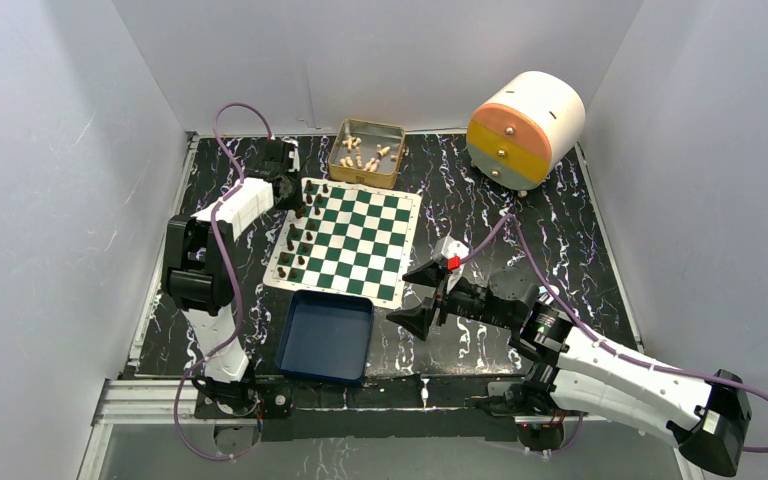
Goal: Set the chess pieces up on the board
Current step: Place the chess piece on the chessboard.
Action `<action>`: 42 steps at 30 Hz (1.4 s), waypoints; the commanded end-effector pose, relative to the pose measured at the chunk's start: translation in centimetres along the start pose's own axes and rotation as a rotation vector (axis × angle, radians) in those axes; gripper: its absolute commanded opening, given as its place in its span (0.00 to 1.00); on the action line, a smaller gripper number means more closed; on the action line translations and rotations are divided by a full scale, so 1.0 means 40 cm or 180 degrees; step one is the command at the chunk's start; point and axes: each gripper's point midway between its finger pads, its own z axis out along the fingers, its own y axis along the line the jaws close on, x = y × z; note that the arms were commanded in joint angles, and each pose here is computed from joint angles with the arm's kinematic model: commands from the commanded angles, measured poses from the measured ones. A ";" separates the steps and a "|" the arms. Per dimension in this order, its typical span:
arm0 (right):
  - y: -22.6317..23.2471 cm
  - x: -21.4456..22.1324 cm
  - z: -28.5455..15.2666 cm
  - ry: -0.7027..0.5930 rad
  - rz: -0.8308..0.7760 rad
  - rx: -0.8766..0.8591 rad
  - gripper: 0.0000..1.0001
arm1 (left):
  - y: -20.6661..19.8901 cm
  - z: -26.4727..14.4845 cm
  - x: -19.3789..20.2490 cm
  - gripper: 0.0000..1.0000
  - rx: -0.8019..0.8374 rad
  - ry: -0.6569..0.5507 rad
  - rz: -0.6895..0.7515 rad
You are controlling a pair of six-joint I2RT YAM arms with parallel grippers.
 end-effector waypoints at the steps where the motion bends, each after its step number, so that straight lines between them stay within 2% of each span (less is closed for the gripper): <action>1: 0.006 -0.092 -0.003 -0.0334 -0.0110 0.0008 0.99 | 0.010 0.002 0.001 0.01 -0.0051 -0.0007 0.0069; 17: 0.003 -0.098 -0.008 -0.0394 -0.0126 0.0040 0.99 | 0.003 0.034 0.044 0.03 -0.0016 0.0139 0.0190; 25: -0.003 -0.091 -0.013 -0.0372 -0.0129 0.0084 0.99 | 0.001 0.028 0.048 0.19 -0.0031 0.0157 0.0258; 32: -0.013 -0.069 -0.008 -0.0284 -0.0126 0.0124 0.99 | -0.021 0.003 0.031 0.26 0.0090 0.0212 0.0202; 42: -0.044 -0.052 -0.006 -0.0137 0.0185 0.0407 0.99 | -0.039 -0.080 -0.029 0.36 0.0188 0.0189 0.0071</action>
